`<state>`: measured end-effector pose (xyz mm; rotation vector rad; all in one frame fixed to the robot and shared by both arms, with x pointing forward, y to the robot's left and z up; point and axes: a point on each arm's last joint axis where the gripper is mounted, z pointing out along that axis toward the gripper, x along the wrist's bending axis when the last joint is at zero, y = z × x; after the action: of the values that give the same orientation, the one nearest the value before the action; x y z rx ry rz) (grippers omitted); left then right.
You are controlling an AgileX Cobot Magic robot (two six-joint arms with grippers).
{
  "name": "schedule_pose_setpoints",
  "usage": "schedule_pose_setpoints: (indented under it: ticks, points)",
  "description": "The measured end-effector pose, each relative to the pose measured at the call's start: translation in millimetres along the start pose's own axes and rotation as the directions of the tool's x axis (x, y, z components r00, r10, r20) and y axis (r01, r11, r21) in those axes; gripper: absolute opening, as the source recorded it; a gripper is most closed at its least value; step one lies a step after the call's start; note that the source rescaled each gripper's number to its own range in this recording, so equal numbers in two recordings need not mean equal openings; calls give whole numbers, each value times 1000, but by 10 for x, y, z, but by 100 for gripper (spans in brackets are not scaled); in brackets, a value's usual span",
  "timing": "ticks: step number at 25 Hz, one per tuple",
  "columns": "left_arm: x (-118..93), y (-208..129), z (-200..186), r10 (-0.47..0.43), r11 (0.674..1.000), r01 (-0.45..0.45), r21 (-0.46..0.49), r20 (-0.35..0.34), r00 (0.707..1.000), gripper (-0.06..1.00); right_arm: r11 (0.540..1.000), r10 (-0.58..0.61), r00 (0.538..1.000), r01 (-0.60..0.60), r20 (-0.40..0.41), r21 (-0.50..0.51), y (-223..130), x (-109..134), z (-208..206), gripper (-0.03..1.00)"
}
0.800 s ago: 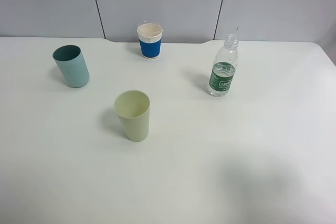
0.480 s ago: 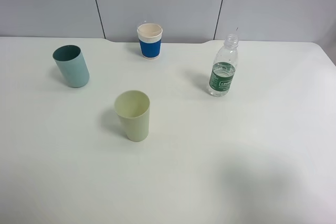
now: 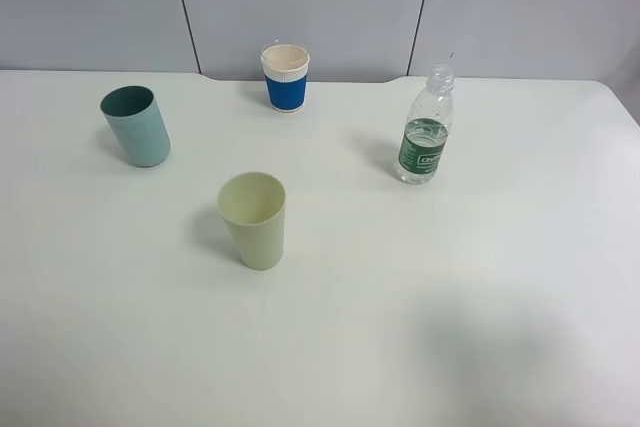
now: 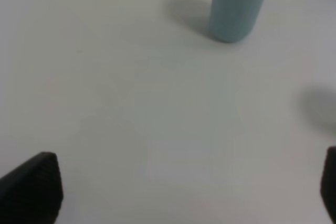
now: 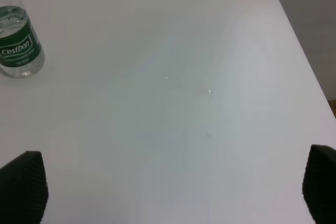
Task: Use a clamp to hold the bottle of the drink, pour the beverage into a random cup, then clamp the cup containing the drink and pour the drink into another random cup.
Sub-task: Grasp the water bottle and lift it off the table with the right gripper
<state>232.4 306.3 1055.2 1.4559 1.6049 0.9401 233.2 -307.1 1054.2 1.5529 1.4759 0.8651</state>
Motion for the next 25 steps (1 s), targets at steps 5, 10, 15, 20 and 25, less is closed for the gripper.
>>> schedule_pose_setpoints:
  ticks: [5, 10, 15, 20, 25]
  points:
    - [0, 0, 0, 0, 1000, 0, 0, 0, 1000, 100, 1000, 0, 1000, 0, 0, 0, 0, 0, 0, 97]
    - [0, 0, 0, 0, 1000, 0, 0, 0, 1000, 100, 1000, 0, 1000, 0, 0, 0, 0, 0, 0, 97]
    - [0, 0, 0, 0, 1000, 0, 0, 0, 1000, 100, 1000, 0, 1000, 0, 0, 0, 0, 0, 0, 97]
    - [0, 0, 0, 0, 1000, 0, 0, 0, 1000, 100, 1000, 0, 1000, 0, 0, 0, 0, 0, 0, 97]
    - [0, 0, 0, 0, 1000, 0, 0, 0, 1000, 100, 1000, 0, 1000, 0, 0, 0, 0, 0, 0, 97]
